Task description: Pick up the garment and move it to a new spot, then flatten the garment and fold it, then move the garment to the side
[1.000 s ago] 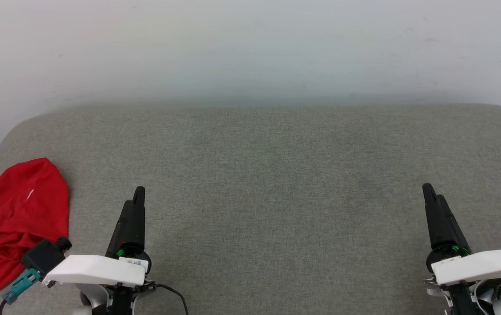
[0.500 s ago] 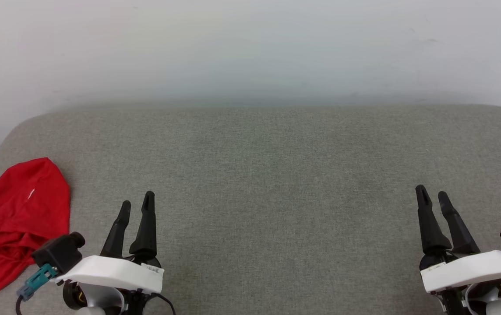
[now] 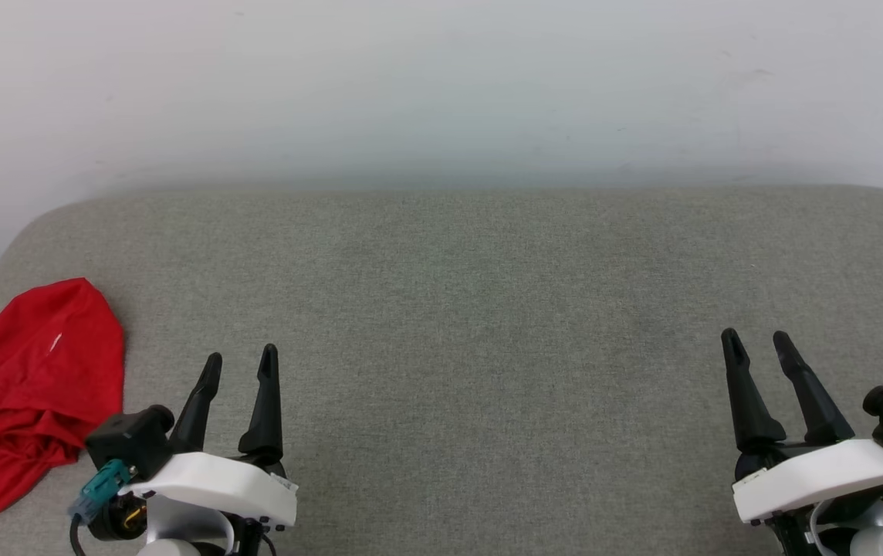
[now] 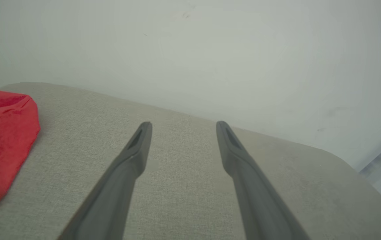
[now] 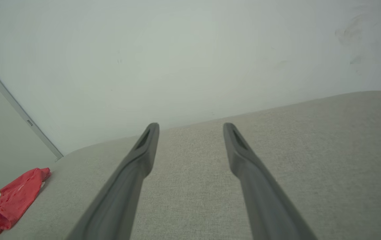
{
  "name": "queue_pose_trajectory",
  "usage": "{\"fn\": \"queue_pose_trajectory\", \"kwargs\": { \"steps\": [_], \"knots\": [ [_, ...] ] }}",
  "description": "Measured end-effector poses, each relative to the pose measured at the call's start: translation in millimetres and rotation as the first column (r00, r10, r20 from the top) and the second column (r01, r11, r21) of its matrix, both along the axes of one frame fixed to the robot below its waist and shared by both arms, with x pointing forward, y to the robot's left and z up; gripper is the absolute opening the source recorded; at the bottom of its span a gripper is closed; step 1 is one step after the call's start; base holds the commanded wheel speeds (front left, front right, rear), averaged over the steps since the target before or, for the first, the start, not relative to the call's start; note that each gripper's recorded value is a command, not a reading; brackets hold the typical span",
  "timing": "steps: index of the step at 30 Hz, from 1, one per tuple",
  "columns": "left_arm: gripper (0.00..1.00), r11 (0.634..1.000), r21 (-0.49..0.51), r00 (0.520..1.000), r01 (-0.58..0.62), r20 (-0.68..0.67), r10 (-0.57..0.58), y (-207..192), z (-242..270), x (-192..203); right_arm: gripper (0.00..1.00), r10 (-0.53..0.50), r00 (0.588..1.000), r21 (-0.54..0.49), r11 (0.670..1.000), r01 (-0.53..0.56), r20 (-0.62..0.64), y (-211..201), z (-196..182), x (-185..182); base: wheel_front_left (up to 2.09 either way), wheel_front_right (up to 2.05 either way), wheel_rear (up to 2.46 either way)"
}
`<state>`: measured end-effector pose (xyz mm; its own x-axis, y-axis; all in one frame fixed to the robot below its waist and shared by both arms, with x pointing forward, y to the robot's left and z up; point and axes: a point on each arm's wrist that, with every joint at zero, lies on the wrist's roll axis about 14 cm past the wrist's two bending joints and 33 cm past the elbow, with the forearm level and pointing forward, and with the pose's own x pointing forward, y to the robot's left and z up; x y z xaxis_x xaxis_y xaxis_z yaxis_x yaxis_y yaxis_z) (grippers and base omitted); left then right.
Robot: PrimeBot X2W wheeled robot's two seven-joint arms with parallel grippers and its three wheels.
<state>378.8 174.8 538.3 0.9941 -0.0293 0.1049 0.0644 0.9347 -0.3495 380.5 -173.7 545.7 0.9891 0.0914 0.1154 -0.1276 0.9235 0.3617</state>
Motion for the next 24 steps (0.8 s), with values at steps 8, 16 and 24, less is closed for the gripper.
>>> {"fn": "queue_pose_trajectory", "kwargs": {
  "steps": [8,16,24],
  "knots": [
    [1.0,0.993,0.114,1.0,-0.018,-0.001,0.018,2.6,-3.2,-0.3,1.0,-0.003,1.0,-0.119,0.993,0.003,-0.005,-0.2,0.3,-1.0,0.0,0.0,0.0],
    [1.0,0.982,0.186,1.0,-0.021,0.008,0.02,1.8,-4.2,-0.7,1.0,-0.017,1.0,-0.202,0.979,0.014,-0.013,-1.6,-1.6,-3.1,0.0,0.0,0.0],
    [1.0,0.975,0.221,1.0,-0.021,0.025,0.016,0.8,-2.8,-0.5,1.0,-0.023,1.0,-0.264,0.964,0.022,0.0,0.3,1.0,-5.8,0.0,0.0,0.0]
  ]
}}
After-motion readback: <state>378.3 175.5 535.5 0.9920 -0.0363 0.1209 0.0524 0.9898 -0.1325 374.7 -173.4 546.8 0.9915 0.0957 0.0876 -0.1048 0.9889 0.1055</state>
